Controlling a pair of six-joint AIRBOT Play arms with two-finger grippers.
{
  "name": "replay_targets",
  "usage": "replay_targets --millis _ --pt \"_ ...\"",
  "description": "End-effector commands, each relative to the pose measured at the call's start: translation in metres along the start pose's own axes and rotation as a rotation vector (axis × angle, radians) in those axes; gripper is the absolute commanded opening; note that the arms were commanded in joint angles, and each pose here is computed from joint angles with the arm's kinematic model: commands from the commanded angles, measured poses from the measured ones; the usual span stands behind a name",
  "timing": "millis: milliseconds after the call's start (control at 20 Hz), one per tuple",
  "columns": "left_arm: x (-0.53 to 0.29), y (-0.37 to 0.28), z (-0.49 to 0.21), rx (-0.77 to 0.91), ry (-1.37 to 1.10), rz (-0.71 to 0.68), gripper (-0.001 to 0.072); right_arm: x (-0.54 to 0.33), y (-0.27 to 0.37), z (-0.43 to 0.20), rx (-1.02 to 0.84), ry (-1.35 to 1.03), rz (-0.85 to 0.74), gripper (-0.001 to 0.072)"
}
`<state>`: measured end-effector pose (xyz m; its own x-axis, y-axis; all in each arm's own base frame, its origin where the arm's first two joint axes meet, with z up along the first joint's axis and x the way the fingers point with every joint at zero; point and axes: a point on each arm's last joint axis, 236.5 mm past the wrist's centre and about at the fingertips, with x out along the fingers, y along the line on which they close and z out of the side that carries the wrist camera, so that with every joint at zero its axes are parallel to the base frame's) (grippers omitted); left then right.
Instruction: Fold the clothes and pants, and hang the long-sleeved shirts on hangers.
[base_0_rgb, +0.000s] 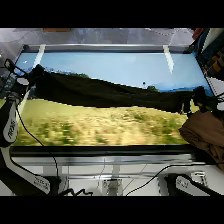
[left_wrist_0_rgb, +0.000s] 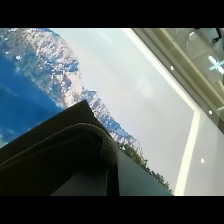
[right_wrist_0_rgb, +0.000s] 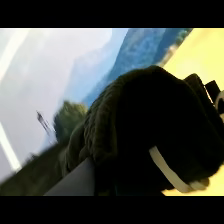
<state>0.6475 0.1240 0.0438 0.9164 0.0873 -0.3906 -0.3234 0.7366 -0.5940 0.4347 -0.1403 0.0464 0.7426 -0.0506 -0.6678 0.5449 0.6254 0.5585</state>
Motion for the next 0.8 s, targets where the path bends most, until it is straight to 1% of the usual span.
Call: replay_targets --millis 0,50,150,300,350,450,550,750 --pt "-0.001 -0.005 0.003 0.007 -0.008 -0.007 0.0024 -0.048 -0.028 -0.011 -0.294 0.237 -0.241 0.0020" --pt "-0.003 -0.006 0.007 0.008 -0.015 -0.010 0.0024 -0.069 -0.031 -0.011 -0.371 0.305 -0.286 0.0021" --pt "-0.007 -0.009 0.015 0.039 -0.029 -0.014 0.0024 -0.105 -0.029 -0.024 -0.456 0.451 -0.315 0.0021" --pt "-0.012 -0.014 0.021 0.046 -0.041 -0.021 0.0024 -0.164 -0.036 -0.065 -0.468 0.738 -0.360 0.0021" --pt "-0.012 -0.014 0.021 0.046 -0.041 -0.021 0.0024 -0.170 -0.035 -0.067 -0.477 0.747 -0.356 0.0021" --pt "-0.012 -0.014 0.021 0.046 -0.042 -0.021 0.0024 -0.163 -0.036 -0.065 -0.513 0.751 -0.340 0.0021" --pt "-0.012 -0.013 0.027 0.048 -0.065 -0.017 0.0024 -0.138 -0.040 -0.059 -0.514 0.740 -0.336 0.0021" --pt "-0.010 -0.014 0.032 0.196 -0.079 -0.002 0.0022 -0.086 -0.068 -0.080 -0.433 0.904 -0.365 0.0021"
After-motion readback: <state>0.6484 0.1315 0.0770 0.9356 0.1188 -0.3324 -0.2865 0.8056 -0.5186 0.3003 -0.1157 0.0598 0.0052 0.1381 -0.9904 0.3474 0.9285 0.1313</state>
